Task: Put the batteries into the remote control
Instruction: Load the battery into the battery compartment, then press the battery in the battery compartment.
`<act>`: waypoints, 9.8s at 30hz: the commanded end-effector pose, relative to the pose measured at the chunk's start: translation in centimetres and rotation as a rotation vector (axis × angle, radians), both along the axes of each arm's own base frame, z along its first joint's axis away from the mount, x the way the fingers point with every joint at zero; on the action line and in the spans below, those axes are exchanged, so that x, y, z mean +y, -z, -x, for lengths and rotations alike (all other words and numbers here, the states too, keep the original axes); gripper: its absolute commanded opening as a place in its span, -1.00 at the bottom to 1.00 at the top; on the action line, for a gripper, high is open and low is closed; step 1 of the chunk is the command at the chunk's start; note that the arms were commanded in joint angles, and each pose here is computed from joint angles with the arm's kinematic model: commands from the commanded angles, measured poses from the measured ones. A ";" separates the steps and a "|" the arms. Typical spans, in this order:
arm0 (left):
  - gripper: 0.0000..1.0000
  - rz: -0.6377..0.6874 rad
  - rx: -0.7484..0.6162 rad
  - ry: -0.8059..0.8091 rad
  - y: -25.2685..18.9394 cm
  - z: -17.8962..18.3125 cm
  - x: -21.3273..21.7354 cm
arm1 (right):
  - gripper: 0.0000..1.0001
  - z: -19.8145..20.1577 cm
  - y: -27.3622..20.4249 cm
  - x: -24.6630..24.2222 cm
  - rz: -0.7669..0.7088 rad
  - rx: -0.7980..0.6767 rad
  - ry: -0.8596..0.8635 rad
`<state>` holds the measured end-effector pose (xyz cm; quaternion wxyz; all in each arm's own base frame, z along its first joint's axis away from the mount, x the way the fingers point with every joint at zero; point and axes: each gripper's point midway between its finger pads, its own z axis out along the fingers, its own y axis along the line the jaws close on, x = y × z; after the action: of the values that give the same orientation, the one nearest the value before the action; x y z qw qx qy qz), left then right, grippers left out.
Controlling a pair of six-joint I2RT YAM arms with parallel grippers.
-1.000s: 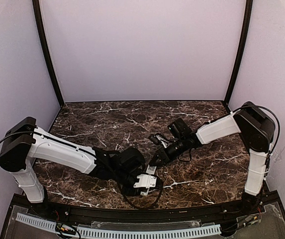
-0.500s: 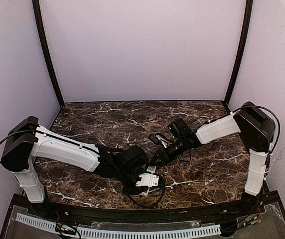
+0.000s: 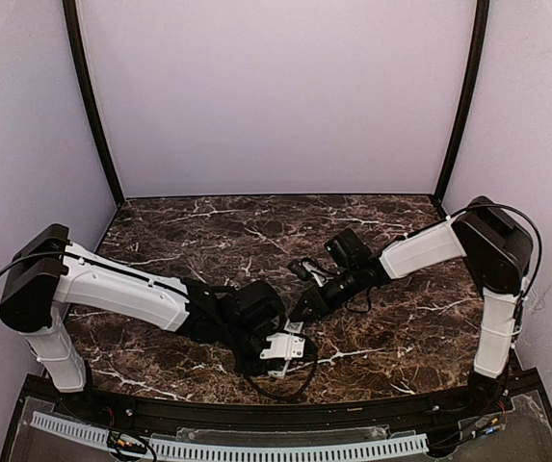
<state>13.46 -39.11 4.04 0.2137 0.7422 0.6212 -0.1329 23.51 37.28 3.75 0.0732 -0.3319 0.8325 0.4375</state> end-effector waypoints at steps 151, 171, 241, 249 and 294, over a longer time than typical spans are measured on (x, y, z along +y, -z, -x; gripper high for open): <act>-0.59 0.106 0.009 0.112 -1.3 1.5 0.7 | -0.13 1.7 1.8 -1.5 0.079 0.049 -0.019; -0.67 0.077 0.034 0.112 -0.1 1.7 0.9 | -0.15 1.8 2.0 -1.6 0.083 0.051 -0.020; -0.67 0.031 0.007 0.122 0.8 1.1 1.7 | -0.18 1.8 2.2 -1.5 0.083 0.056 -0.024; -0.78 0.024 0.008 0.117 1.2 0.8 1.7 | -0.19 1.9 2.2 -1.5 0.084 0.056 -0.025; -0.71 -0.134 0.120 0.026 5.0 0.2 3.1 | -0.25 2.0 2.5 -1.7 0.088 0.054 -0.027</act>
<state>13.10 -38.96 3.31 0.1881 0.7547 0.6005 -0.1855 22.47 36.44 3.18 0.0551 -0.3387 0.8374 0.4253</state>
